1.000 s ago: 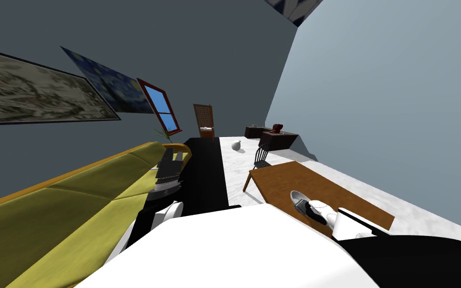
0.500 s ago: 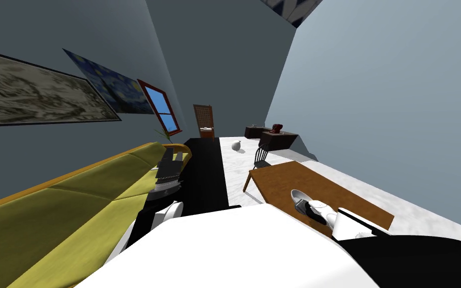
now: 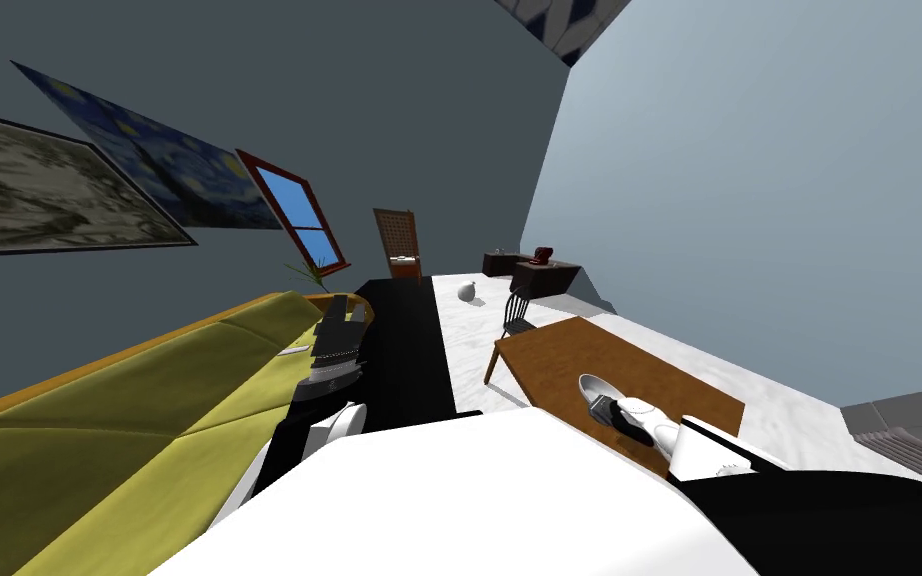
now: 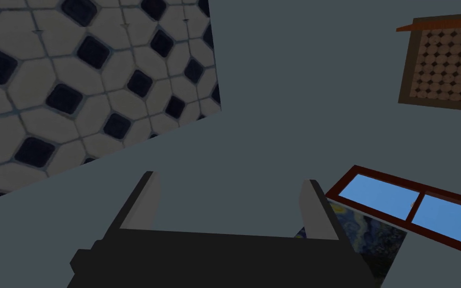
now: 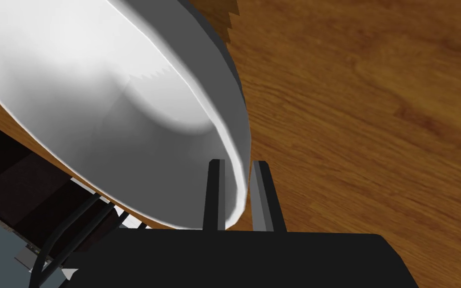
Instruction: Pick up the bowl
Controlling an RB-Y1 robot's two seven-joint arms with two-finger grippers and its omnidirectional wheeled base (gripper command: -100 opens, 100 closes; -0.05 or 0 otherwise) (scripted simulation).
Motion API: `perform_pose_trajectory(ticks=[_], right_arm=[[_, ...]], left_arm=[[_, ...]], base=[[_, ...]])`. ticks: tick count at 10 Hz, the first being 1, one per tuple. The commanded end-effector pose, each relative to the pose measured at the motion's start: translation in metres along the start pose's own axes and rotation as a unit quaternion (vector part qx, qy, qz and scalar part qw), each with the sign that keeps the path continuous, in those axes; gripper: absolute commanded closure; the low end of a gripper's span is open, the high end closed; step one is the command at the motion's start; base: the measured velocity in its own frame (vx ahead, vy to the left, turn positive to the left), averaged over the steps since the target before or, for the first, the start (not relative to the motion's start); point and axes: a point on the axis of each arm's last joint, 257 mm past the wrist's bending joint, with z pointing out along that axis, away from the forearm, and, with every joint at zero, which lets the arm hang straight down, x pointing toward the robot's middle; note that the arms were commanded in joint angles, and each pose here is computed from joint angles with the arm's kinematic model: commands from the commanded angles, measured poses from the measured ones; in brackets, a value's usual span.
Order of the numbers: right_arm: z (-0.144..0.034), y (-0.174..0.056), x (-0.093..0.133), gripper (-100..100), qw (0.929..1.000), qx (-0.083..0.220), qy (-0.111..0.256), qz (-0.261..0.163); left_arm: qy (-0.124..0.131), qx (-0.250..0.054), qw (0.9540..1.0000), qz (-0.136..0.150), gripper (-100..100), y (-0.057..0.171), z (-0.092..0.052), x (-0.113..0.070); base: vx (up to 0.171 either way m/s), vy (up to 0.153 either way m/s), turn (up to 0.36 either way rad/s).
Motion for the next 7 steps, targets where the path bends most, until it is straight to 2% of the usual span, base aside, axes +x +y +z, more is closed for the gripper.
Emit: perform_pose_trajectory(ticks=[1,2,5,6,7], right_arm=[[-0.001,0.0,-0.002,100,1.0,-0.001,-0.002,-0.005],[-0.001,0.0,-0.002,100,1.0,-0.001,-0.002,-0.005],[-0.004,-0.006,-0.016,100,0.9993,-0.007,-0.017,-0.033],[-0.003,-0.004,-0.013,100,0.9995,-0.006,-0.013,-0.027],[-0.003,-0.004,-0.013,0,0.9995,-0.006,-0.013,-0.028]], left_arm=[[0.0,0.0,1.0,0.0,0,0.0,0.0,0.0],[0.0,0.0,1.0,0.0,0,0.0,0.0,0.0],[0.0,0.0,1.0,0.0,0,0.0,0.0,0.0],[0.0,0.0,1.0,0.0,0,0.0,0.0,0.0],[0.0,0.0,1.0,0.0,0,0.0,0.0,0.0]], base=[[0.045,0.021,-0.079],[0.016,0.005,0.0],[0.068,0.025,-0.189],[0.047,0.025,-0.066],[0.005,0.005,0.009]])
